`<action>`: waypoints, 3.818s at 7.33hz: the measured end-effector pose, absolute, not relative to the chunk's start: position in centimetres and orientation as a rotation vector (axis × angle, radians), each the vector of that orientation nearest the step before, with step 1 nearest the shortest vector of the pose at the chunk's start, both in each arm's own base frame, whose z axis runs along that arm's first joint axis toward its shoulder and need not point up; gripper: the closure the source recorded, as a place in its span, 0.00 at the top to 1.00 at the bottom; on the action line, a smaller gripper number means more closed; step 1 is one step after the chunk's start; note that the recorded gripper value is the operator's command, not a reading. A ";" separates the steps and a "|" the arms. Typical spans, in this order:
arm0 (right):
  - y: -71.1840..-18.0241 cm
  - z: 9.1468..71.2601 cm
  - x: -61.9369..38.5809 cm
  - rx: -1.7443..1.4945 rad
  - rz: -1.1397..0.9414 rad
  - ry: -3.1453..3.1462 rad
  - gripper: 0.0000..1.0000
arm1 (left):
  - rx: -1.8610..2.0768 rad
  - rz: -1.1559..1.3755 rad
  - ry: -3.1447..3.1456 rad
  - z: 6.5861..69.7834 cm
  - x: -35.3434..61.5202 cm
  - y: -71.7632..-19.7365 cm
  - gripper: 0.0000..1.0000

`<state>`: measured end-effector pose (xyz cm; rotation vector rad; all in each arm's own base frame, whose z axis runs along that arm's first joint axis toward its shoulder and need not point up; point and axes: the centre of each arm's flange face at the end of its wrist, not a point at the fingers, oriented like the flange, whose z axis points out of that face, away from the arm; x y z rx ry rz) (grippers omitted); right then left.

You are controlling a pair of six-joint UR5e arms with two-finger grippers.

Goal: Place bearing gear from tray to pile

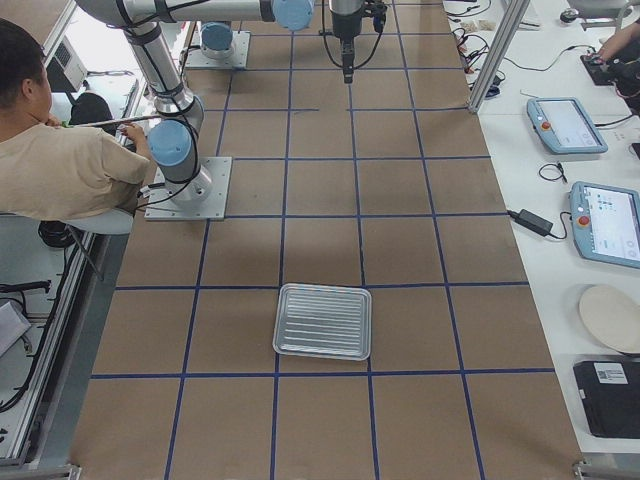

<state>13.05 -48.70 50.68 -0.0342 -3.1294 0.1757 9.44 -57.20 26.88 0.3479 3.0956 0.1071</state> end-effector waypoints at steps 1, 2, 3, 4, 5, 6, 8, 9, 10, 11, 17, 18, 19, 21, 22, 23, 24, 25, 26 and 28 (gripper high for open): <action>-48.7 50.7 13.0 -0.034 0.176 -3.129 1.00 | 0.384 0.099 3.095 25.8 15.6 -56.1 0.12; -48.7 50.7 13.1 -0.034 0.175 -3.129 1.00 | 0.406 0.083 3.090 24.7 20.6 -54.8 0.12; -48.7 50.7 13.1 -0.034 0.176 -3.129 1.00 | 0.411 0.077 3.090 23.7 24.1 -53.7 0.12; -48.7 50.7 13.1 -0.034 0.177 -3.129 1.00 | 0.414 0.084 3.101 22.6 26.0 -52.9 0.12; -48.7 50.7 13.1 -0.034 0.177 -3.129 1.00 | 0.414 0.101 3.116 21.4 26.5 -52.3 0.12; -48.7 50.7 13.1 -0.034 0.176 -3.129 1.00 | 0.412 0.124 3.136 20.2 26.1 -51.7 0.12; -48.7 50.7 13.1 -0.034 0.176 -3.129 1.00 | 0.376 0.131 3.170 19.1 24.5 -51.5 0.12; -48.7 50.7 13.1 -0.034 0.176 -3.129 1.00 | 0.369 0.126 3.173 19.2 24.0 -51.5 0.12; -48.7 50.7 13.1 -0.034 0.176 -3.129 1.00 | 0.368 0.125 3.176 19.2 23.8 -51.6 0.25; -48.7 50.7 13.1 -0.034 0.177 -3.129 1.00 | 0.366 0.124 3.179 19.1 23.7 -51.6 0.51; -48.7 50.8 13.1 -0.034 0.180 -3.129 1.00 | 0.377 0.051 3.139 23.1 20.6 -54.0 0.76; -48.8 50.9 13.1 -0.034 0.182 -3.129 1.00 | 0.380 0.031 3.123 25.9 17.4 -55.5 0.79; -48.8 50.9 13.1 -0.036 0.182 -3.130 1.00 | 0.338 0.022 3.120 28.8 13.4 -56.6 0.83; -48.8 50.7 13.1 -0.036 0.177 -3.130 1.00 | 0.169 0.031 3.129 34.5 4.0 -56.9 0.84; -48.7 50.7 13.1 -0.036 0.176 -3.130 1.00 | 0.085 0.045 3.133 37.3 -0.2 -55.9 0.85; -48.7 50.7 13.1 -0.036 0.176 -3.130 1.00 | 0.016 0.035 3.132 40.0 -3.9 -54.3 0.88; -48.7 50.7 13.1 -0.036 0.176 -3.130 1.00 | -0.012 0.007 3.130 42.2 -7.4 -52.6 1.00; -48.7 50.7 13.1 -0.036 0.177 -3.129 1.00 | -0.001 -0.030 3.129 44.3 -10.3 -50.9 1.00; -48.7 50.7 13.1 -0.036 0.177 -3.129 1.00 | 0.022 -0.058 3.131 46.4 -12.0 -49.3 1.00; -48.7 50.7 13.0 -0.036 0.177 -3.129 1.00 | 0.034 -0.056 3.130 48.9 -12.9 -48.1 1.00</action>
